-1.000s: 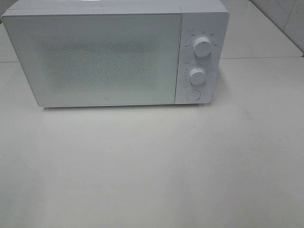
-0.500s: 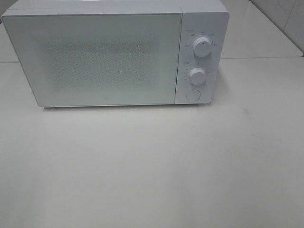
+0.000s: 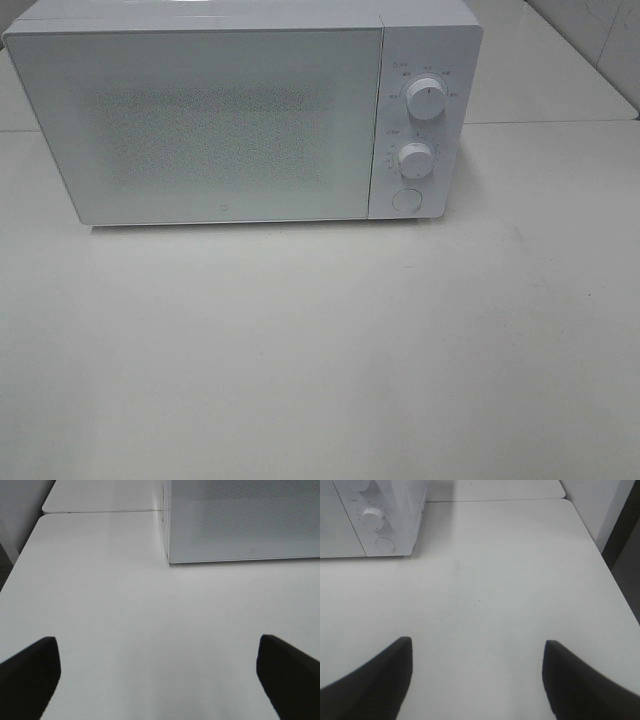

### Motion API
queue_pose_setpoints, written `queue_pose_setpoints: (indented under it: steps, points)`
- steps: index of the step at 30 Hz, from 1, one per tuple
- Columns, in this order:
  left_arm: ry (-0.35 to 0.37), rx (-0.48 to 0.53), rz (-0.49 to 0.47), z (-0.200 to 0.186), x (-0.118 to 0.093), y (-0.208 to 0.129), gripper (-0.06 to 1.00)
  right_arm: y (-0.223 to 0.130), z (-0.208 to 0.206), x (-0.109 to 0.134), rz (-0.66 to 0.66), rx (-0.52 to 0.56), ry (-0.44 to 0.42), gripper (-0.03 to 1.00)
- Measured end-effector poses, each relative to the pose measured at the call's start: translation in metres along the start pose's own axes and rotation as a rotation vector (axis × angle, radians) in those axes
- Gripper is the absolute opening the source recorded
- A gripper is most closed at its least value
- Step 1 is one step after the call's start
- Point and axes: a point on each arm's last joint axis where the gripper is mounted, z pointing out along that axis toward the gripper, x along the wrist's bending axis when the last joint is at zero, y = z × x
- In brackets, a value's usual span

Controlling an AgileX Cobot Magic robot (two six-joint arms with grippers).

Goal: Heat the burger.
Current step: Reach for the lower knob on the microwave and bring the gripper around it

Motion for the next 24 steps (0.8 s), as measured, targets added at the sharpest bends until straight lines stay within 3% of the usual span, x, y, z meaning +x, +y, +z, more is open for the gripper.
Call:
queue_pose_setpoints:
  steps: [24]
  points:
    - [0.000,0.000,0.002,0.0000,0.0000,0.0000,0.99,0.0000,0.0000,0.0000,0.000,0.000,0.000,0.70]
